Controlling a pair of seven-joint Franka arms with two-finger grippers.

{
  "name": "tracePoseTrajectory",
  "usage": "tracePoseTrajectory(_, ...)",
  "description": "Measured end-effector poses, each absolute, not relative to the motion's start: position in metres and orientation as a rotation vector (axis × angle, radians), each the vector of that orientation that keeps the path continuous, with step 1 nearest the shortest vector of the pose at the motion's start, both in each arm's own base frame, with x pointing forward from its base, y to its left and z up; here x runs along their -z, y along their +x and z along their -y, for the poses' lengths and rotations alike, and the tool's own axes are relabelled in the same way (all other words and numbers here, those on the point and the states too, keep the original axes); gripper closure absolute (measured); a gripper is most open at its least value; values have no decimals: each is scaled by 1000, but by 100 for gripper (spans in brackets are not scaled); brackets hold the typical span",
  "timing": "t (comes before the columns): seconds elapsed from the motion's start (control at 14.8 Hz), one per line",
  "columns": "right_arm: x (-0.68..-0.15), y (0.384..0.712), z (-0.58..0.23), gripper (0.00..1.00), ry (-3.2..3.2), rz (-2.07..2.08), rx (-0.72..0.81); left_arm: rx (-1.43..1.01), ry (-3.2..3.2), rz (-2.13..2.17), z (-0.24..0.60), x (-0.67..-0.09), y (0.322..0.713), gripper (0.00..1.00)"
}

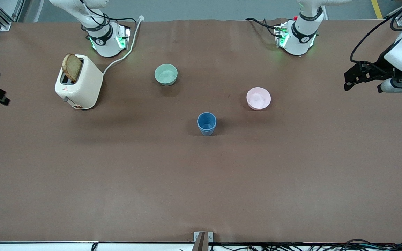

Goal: Stack blue cups with both arms

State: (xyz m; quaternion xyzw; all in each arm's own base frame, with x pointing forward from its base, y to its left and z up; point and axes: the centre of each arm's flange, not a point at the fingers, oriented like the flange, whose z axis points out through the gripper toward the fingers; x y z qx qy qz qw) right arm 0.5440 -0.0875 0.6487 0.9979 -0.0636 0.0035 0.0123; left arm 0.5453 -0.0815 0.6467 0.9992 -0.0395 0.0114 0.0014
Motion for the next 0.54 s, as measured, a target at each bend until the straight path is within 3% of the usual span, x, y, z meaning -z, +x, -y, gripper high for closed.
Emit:
tracePoseTrajectory(0.34, -691, 506, 80, 0, 3121, 195, 103, -30, 3136, 122, 81, -645, 547, 0)
tracePoseTrajectory(0.54, -693, 502, 82, 0, 3122, 201, 111, -30, 3136, 122, 81, -645, 547, 0)
